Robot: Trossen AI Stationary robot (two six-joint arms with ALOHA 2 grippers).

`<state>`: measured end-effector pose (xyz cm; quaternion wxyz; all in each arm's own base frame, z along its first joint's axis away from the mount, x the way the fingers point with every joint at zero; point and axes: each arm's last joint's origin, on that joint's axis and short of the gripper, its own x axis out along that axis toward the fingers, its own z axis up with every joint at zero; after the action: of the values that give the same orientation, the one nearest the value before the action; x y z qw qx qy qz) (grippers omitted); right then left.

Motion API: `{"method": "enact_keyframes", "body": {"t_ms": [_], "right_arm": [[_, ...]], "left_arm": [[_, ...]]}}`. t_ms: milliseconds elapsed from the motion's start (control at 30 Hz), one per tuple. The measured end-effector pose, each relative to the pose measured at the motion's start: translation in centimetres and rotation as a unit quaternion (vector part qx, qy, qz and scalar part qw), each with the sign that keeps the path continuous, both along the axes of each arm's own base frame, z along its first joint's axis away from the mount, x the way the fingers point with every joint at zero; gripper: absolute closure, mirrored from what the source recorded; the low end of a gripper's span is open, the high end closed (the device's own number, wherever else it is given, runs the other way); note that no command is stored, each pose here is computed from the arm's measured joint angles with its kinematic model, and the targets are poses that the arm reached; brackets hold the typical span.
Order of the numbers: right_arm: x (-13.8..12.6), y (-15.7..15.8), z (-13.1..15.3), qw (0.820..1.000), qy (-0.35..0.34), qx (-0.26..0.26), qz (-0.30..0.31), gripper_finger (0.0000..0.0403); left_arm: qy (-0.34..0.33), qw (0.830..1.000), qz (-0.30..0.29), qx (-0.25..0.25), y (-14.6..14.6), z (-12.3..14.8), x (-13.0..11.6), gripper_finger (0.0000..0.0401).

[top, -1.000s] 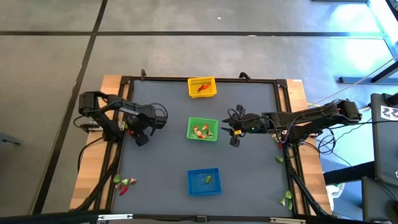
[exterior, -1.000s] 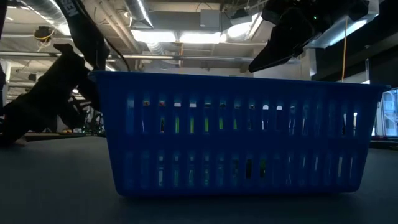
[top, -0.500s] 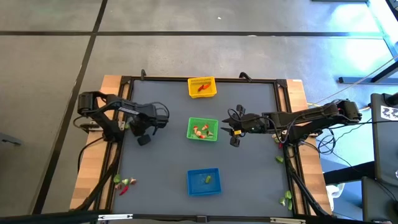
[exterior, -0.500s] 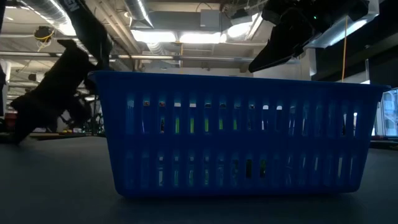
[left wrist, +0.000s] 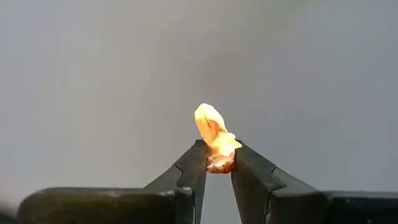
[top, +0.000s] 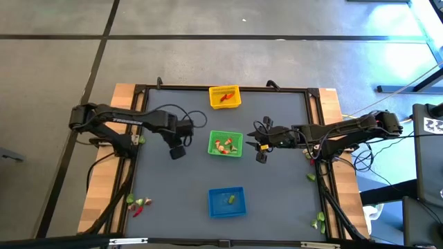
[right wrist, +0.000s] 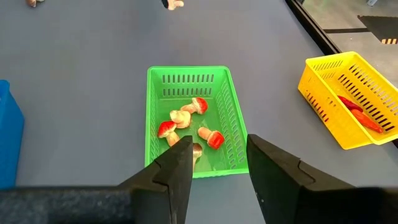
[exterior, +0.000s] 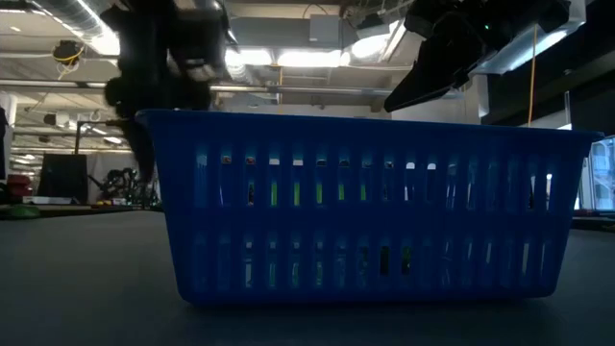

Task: Sort produce into baskets
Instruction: Put the red mushroom into the green bin

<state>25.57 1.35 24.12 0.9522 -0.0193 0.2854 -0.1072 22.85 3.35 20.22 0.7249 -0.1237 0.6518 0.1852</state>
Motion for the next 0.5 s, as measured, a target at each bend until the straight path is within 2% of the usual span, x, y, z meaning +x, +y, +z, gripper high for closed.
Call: {"method": "enact_keyframes", "body": {"t_ms": [233,500], "right_arm": [[0.0,0.0,0.0,1.0,0.0,0.0,0.0,0.0251],[0.0,0.0,0.0,1.0,0.0,0.0,0.0,0.0251]], "left_arm": [[-0.141,0.989,-0.041,0.025,-0.2,1.3,2.3,0.0332],[-0.28,0.954,-0.082,0.062,-0.2,2.6,4.9,0.0332]]}}
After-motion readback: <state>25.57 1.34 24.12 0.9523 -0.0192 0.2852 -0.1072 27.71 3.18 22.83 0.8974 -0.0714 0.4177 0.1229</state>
